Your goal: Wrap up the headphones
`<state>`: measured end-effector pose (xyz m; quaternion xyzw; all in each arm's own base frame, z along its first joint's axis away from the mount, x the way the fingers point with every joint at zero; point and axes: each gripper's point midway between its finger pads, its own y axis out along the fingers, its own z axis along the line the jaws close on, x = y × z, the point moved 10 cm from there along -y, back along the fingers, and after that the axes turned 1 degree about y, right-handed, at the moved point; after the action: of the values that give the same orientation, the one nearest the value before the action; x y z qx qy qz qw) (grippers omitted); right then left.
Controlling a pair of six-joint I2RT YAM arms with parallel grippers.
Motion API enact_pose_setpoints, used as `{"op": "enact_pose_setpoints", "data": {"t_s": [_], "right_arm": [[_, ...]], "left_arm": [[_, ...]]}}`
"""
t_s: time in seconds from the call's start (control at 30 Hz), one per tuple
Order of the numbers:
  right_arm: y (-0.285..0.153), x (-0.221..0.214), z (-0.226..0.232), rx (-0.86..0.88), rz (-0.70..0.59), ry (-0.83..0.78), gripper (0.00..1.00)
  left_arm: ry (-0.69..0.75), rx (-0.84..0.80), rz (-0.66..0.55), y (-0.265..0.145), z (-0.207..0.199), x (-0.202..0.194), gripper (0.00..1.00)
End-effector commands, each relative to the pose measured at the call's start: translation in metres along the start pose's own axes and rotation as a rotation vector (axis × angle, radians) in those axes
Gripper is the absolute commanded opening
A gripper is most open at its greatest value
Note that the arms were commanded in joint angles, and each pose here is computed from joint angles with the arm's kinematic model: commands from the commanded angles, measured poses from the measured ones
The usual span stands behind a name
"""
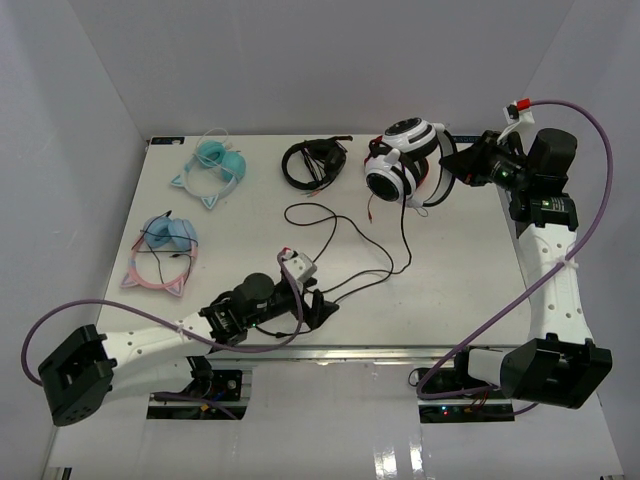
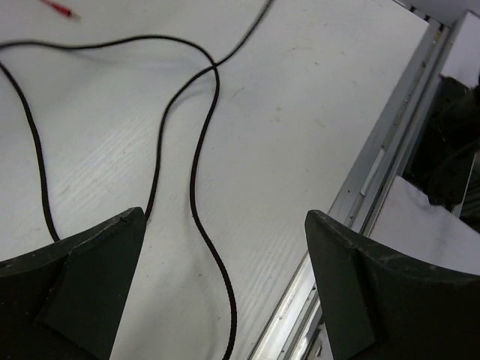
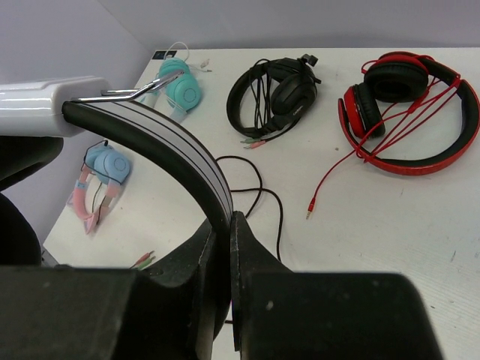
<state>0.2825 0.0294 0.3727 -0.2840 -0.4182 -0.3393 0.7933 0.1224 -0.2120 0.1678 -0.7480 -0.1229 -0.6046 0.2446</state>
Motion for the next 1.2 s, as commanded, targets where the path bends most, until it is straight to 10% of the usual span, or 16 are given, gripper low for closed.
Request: {"op": "enact_pose_setpoints", "data": {"t_s": [0.0,0.07,0.33,0.97,1.17], "right_arm": [[-0.013,0.017,0.023,0.086,-0.069,-0.077,0.08],[-0.012,0.014,0.023,0.096,-0.060,-0.079,0.08],[-0.019,0.023,0.040,0.242,-0.046,-0.138,0.08],[-0.036,0.064,0.076,0.245,-0.112,-0.008,0.08],[-0.040,0.064,0.081,0.270,-0.112,-0.003,0.08]], "left_arm": [[-0.446,0.075,-0.109,0.024,-0.005,0.032,0.98],[-0.428,-0.023,-0.137,0.035,-0.013,0.053,0.97],[0.517,-0.283,-0.018,0.061,0.009,0.023,0.97],[0.697,-0.380,0.074,0.132,0.037,-0.004,0.87],[0.652,-0.332,0.106,0.138,0.047,-0.016,0.68]]}}
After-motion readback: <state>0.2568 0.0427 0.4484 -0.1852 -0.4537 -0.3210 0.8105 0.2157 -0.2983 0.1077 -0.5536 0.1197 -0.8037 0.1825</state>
